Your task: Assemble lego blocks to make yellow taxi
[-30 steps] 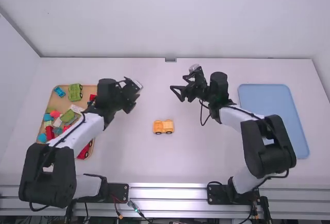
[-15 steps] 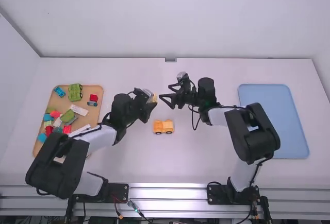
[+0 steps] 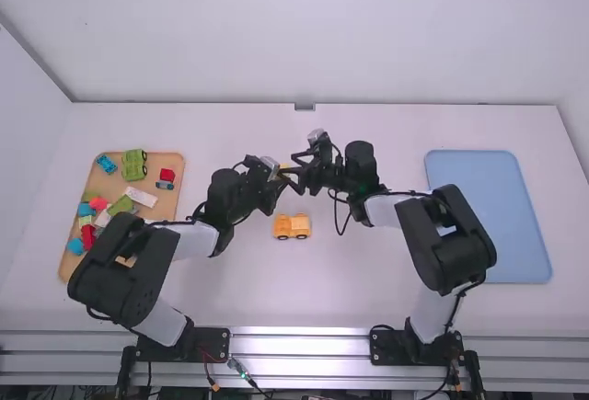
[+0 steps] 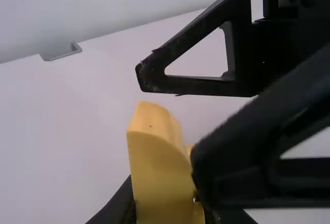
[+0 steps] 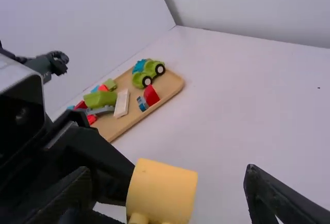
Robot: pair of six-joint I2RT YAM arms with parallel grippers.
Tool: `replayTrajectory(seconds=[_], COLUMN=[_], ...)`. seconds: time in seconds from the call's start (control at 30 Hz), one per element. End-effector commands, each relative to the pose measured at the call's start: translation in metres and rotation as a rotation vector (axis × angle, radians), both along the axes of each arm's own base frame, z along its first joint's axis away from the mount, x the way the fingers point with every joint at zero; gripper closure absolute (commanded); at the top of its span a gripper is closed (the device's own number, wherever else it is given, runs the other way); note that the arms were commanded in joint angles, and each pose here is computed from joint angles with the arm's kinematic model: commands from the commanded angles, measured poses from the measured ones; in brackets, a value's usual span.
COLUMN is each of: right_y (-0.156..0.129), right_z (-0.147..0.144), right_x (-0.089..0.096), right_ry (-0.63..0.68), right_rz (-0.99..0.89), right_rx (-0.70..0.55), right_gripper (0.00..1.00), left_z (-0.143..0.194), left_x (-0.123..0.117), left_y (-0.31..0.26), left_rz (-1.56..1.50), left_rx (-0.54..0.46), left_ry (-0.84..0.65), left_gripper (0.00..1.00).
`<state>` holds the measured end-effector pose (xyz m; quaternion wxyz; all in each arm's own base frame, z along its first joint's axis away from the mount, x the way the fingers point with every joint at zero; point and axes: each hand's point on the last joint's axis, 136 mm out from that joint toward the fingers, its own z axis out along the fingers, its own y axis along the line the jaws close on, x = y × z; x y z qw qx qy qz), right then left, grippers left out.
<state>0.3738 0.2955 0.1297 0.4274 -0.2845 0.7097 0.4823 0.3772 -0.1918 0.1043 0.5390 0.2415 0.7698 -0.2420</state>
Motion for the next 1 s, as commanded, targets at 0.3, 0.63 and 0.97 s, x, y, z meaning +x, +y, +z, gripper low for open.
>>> replayTrajectory(seconds=[0.3, 0.63, 0.97], right_y=[0.010, 0.013, 0.014], right_z=[0.004, 0.000, -0.001], right_x=[-0.001, 0.000, 0.000], right_ry=[0.019, 0.010, 0.016], right_rz=[0.011, -0.017, -0.016], right_rx=[0.013, -0.009, -0.009], right_gripper=[0.30, 0.45, 0.64], left_z=[0.015, 0.020, 0.023], left_x=[0.010, 0.008, 0.009], left_y=[-0.011, -0.017, -0.017], left_rz=[-0.012, -0.032, -0.030], left_rx=[-0.070, -0.081, -0.083], left_ry=[-0.058, -0.080, -0.093], left_gripper=[0.98, 0.98, 0.97])
